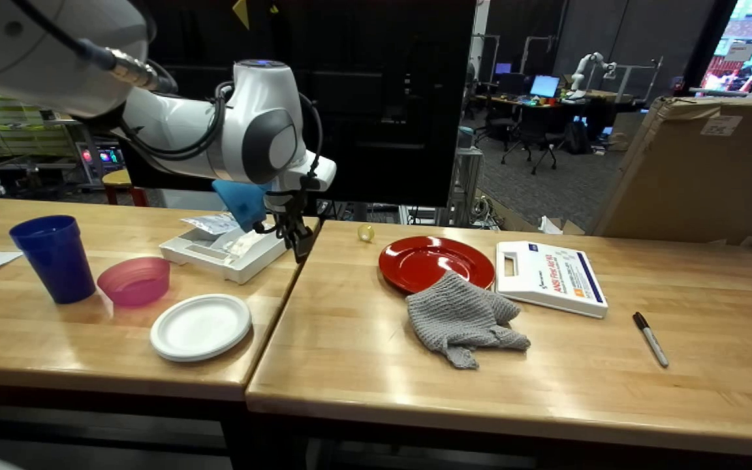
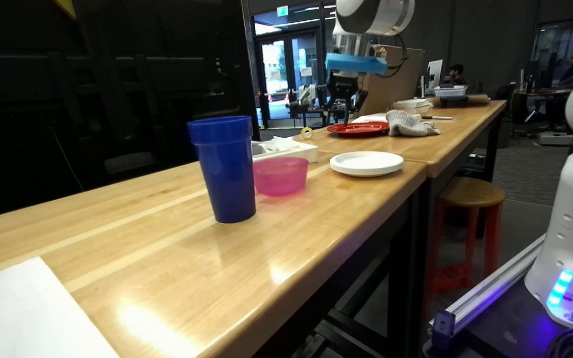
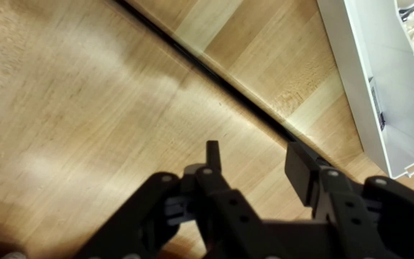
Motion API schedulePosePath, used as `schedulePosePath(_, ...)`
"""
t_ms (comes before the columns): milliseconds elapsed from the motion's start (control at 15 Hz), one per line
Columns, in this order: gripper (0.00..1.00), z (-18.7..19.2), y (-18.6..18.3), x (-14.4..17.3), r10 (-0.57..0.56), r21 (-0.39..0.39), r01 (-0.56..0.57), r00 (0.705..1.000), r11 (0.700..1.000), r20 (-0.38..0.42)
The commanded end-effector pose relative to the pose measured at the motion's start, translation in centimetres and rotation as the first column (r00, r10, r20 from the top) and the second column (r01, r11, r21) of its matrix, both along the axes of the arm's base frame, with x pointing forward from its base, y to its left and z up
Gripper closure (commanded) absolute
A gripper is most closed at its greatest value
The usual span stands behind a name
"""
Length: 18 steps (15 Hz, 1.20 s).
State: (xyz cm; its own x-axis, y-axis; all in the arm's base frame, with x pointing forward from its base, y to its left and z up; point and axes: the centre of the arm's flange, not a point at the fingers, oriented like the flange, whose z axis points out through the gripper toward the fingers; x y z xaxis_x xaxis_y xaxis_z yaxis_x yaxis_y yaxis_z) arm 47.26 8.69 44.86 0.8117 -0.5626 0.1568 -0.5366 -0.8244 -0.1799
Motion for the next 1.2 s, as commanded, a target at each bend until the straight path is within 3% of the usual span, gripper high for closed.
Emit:
schedulePosePath(0,0.17,-1.0,0.4,-0.3,0.009,0.006,-0.009,1.000,1.000,0.001)
schedulePosePath(200,0.01,-1.6,0.5,-0.5,-0.014,0.023,0.015,1.000,1.000,-0.024)
schedulePosePath(267,0.27,-1.7,0.5,-0.7,-0.030,0.036,0.031,0.999,0.999,-0.031)
schedulePosePath(333,0.36,-1.8,0.5,-0.9,-0.046,0.050,0.048,0.998,0.998,-0.038)
schedulePosePath(467,0.41,-2.1,0.6,-1.2,-0.078,0.087,0.083,0.995,0.993,-0.057)
schedulePosePath(933,0.95,-3.6,0.2,-2.7,-0.168,0.148,0.187,0.977,0.971,-0.128)
schedulePosePath(1000,1.00,-3.9,0.1,-2.9,-0.180,0.153,0.201,0.974,0.968,-0.136)
schedulePosePath(1133,1.00,-4.4,-0.2,-3.6,-0.203,0.161,0.227,0.967,0.961,-0.153)
